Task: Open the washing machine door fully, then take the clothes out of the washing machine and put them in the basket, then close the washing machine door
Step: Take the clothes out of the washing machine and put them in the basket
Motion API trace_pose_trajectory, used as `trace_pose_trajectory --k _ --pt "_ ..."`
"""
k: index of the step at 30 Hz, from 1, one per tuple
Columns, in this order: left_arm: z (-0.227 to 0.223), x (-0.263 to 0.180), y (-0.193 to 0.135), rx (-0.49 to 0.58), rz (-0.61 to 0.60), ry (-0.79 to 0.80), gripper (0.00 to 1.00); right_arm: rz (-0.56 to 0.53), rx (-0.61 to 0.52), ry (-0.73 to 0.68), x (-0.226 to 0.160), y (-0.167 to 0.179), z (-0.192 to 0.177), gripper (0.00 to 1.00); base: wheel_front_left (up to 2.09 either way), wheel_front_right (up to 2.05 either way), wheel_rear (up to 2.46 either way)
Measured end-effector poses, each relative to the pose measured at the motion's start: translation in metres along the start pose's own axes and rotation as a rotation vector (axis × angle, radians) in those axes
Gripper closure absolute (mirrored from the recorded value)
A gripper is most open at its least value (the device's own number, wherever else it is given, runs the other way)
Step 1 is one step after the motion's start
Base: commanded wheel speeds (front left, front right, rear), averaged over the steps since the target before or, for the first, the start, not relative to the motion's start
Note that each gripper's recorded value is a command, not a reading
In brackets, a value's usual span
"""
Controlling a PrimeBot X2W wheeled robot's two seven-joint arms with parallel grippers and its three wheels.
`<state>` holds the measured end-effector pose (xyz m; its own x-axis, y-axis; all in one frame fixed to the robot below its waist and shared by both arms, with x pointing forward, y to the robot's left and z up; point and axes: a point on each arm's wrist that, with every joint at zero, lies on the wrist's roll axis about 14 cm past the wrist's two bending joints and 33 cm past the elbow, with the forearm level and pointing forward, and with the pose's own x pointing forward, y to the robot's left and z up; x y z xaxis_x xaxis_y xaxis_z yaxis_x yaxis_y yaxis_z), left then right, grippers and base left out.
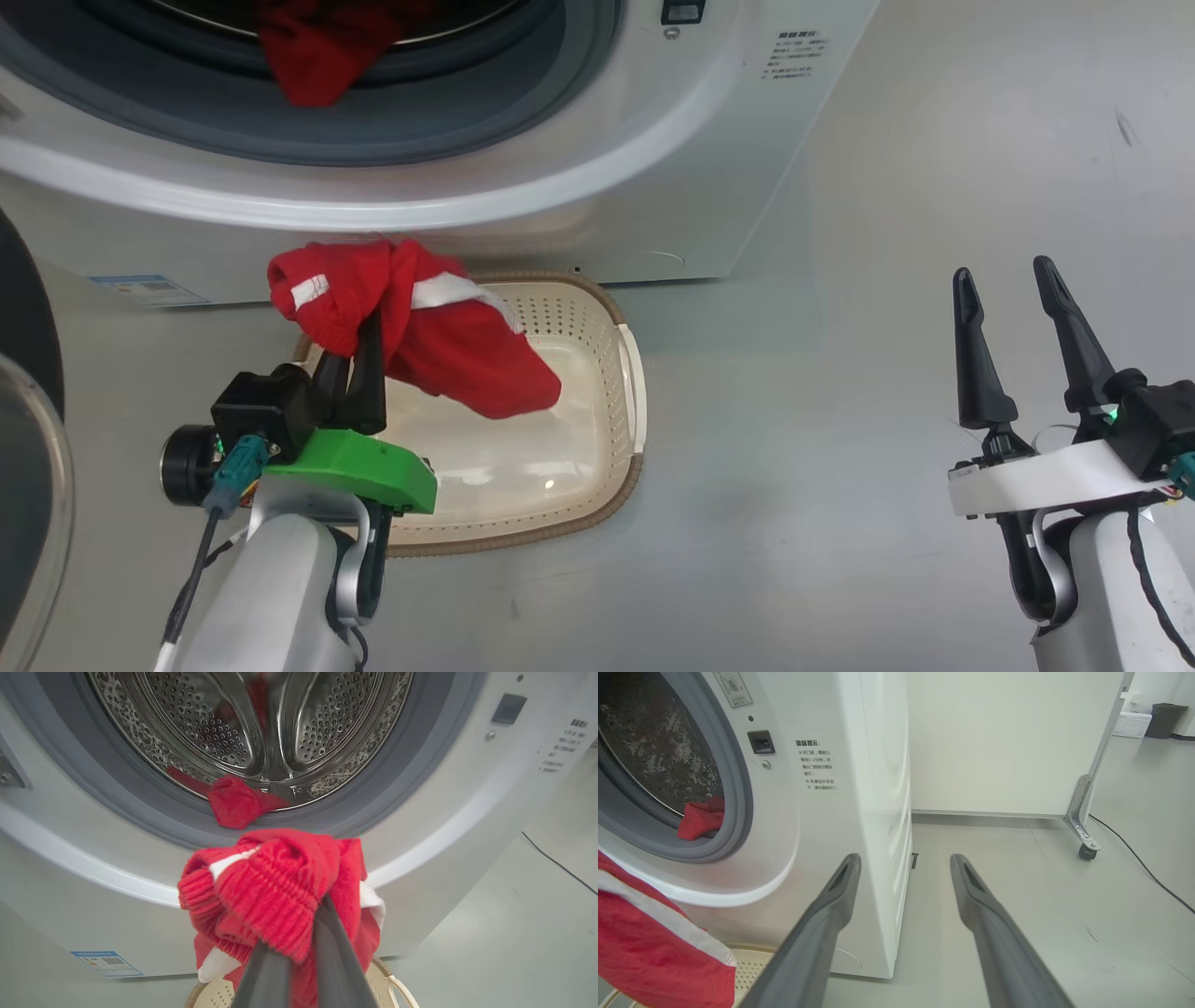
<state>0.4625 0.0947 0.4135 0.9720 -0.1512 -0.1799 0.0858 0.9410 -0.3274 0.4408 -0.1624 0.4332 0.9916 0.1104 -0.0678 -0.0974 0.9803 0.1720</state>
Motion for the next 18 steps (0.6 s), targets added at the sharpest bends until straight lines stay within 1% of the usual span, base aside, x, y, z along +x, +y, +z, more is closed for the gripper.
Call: trace_pose_trajectory --k 10,18 --pt "-0.070 0.013 0.009 -0.007 0.021 0.204 1.00 -0.050 0.010 0.014 0.004 -0.018 -0.009 0.00 0.00 0.00 0.00" --pt "-0.153 0.009 0.018 -0.005 0.042 0.483 1.00 -0.084 0.010 0.044 0.011 -0.032 -0.023 0.00 0.00 0.00 0.00"
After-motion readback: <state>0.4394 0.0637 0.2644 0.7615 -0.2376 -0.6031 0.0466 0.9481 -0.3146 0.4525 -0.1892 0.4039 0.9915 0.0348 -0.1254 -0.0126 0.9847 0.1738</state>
